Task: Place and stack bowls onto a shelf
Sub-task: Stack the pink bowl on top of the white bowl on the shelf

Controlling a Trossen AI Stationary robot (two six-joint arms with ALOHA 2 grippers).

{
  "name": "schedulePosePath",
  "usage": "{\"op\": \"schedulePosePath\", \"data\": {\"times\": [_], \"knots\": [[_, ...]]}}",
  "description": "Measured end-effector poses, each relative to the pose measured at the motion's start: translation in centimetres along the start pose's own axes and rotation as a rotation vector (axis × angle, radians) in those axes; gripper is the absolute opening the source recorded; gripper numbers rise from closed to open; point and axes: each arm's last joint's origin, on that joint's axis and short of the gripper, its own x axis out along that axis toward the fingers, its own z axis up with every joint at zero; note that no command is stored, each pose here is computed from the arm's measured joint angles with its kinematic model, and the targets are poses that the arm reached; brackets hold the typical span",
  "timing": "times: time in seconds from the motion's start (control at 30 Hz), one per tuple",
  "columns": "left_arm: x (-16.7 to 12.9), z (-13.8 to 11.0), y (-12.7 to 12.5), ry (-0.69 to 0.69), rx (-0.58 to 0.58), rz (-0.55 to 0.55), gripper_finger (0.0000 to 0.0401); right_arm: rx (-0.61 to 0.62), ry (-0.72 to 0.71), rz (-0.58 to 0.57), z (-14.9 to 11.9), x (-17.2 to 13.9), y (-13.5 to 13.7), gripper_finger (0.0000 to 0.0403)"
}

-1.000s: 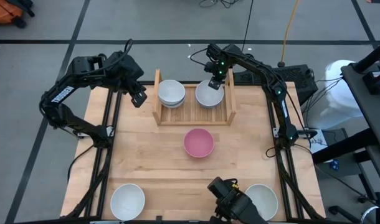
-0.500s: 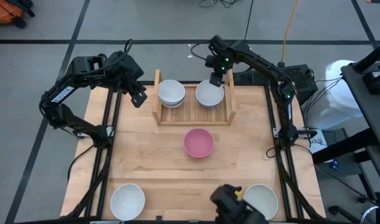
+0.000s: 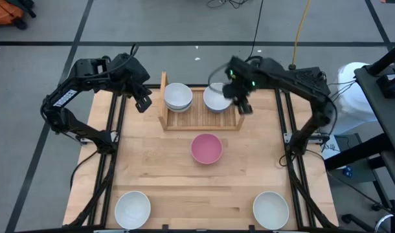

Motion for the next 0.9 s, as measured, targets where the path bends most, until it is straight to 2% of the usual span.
{"op": "schedulePosePath", "data": {"times": [0.17,0.3,0.4,0.6,0.77,0.9], "knots": [[0.0,0.0,0.0,0.000,-0.015,0.000,0.0006,-0.149,0.015,0.059,-0.9,2.4,4.5,0.0130],[0.0,0.0,0.0,0.000,-0.041,-0.001,0.0006,-0.257,0.070,0.025,-1.8,5.5,6.7,0.0130],[0.0,0.0,0.0,0.000,-0.066,-0.001,0.0006,-0.321,0.046,0.010,-2.0,7.1,8.0,0.0130],[0.0,0.0,0.0,0.000,-0.114,0.000,0.0006,-0.399,-0.014,0.010,-1.7,10.1,10.2,0.0130],[0.0,0.0,0.0,0.000,-0.122,-0.001,0.0006,-0.447,-0.123,0.034,-0.9,11.8,12.0,0.0130],[0.0,0.0,0.0,0.000,-0.143,-0.001,0.0006,-0.427,-0.116,0.053,-0.6,12.9,12.6,0.0130]]}}
